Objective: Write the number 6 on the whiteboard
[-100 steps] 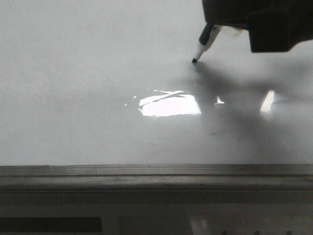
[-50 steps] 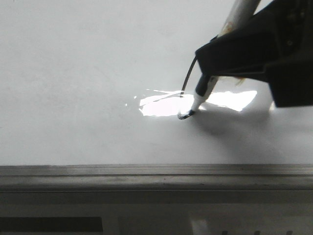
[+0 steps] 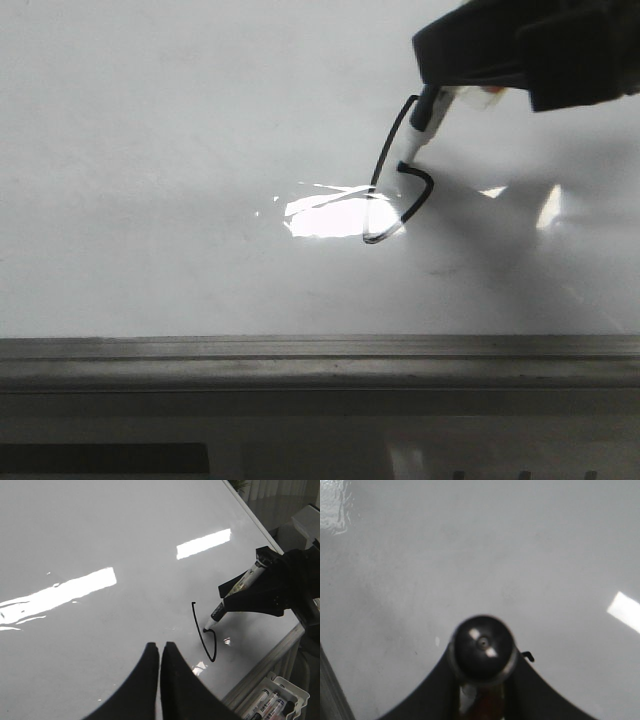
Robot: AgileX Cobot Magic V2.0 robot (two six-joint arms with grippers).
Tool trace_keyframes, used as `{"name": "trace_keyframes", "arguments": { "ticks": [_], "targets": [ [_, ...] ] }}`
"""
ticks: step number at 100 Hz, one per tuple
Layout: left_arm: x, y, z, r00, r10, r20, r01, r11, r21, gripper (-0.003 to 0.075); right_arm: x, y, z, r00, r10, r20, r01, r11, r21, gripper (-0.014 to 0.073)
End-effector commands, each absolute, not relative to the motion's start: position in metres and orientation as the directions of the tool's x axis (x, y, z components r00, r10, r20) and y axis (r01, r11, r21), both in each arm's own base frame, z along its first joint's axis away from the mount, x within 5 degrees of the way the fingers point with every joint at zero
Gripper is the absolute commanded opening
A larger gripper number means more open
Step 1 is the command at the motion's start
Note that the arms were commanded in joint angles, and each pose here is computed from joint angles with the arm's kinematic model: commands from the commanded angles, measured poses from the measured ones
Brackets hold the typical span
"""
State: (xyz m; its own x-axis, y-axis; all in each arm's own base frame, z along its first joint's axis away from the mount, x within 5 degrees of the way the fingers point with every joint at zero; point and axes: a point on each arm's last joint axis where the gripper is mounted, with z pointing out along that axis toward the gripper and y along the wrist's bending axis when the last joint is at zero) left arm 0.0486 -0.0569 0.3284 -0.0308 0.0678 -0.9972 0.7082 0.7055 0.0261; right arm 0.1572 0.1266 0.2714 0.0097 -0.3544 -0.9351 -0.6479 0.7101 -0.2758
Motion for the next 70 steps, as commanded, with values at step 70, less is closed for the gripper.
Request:
{"name": "trace_keyframes", "arguments": {
  "ticks": [70],
  "targets": [
    [0.055,-0.061,0.321,-0.11,0.013,-0.994,0.709,0.702,-0.069,-0.002,0.133,0.12,0.327,0.075,-0.336,-0.939,-0.679,0.672,-0.295,-0.0044]
  ]
}}
